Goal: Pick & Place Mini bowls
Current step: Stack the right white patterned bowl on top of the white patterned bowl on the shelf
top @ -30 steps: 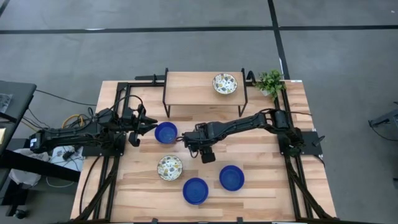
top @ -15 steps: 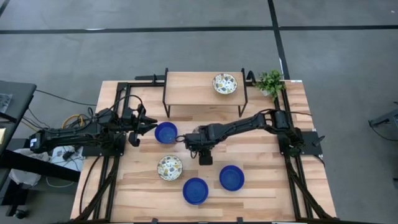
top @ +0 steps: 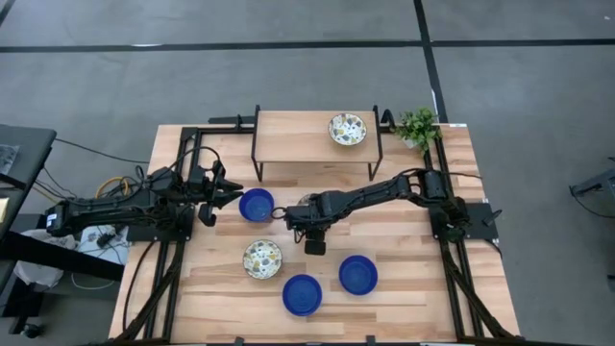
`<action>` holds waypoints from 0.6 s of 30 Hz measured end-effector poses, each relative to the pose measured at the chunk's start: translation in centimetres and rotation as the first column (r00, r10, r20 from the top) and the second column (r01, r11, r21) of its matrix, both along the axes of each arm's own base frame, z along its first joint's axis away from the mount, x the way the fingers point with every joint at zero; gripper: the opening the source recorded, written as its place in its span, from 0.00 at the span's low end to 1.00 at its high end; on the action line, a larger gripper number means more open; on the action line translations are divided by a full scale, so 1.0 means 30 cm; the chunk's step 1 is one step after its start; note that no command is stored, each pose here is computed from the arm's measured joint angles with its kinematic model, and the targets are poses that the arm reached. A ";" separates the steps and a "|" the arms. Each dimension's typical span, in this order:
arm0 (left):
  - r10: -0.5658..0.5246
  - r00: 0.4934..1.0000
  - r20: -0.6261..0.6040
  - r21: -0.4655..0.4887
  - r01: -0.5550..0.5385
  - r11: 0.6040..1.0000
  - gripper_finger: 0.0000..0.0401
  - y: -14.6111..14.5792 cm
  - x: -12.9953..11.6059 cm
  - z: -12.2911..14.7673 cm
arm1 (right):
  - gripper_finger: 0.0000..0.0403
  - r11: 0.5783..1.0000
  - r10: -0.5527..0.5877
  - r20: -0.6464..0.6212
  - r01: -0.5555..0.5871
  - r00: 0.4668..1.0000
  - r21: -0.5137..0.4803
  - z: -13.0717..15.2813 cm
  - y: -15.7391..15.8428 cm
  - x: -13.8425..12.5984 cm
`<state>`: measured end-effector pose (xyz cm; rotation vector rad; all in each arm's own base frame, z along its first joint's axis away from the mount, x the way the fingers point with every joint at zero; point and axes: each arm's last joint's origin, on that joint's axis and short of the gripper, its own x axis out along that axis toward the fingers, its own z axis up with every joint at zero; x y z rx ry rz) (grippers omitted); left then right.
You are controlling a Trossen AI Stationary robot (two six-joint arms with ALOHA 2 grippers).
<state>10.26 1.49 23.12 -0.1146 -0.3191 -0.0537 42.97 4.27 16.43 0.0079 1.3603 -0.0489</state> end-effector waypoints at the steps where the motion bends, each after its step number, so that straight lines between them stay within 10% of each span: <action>1: 0.000 1.000 0.000 0.000 0.000 1.000 0.20 0.000 0.000 0.000 | 0.26 1.000 0.000 0.000 0.000 1.000 0.000 0.000 -0.001 0.000; 18: 0.000 1.000 0.000 0.000 0.000 1.000 0.20 0.000 0.000 0.000 | 0.02 0.999 -0.006 0.006 0.006 1.000 -0.041 0.013 -0.016 -0.001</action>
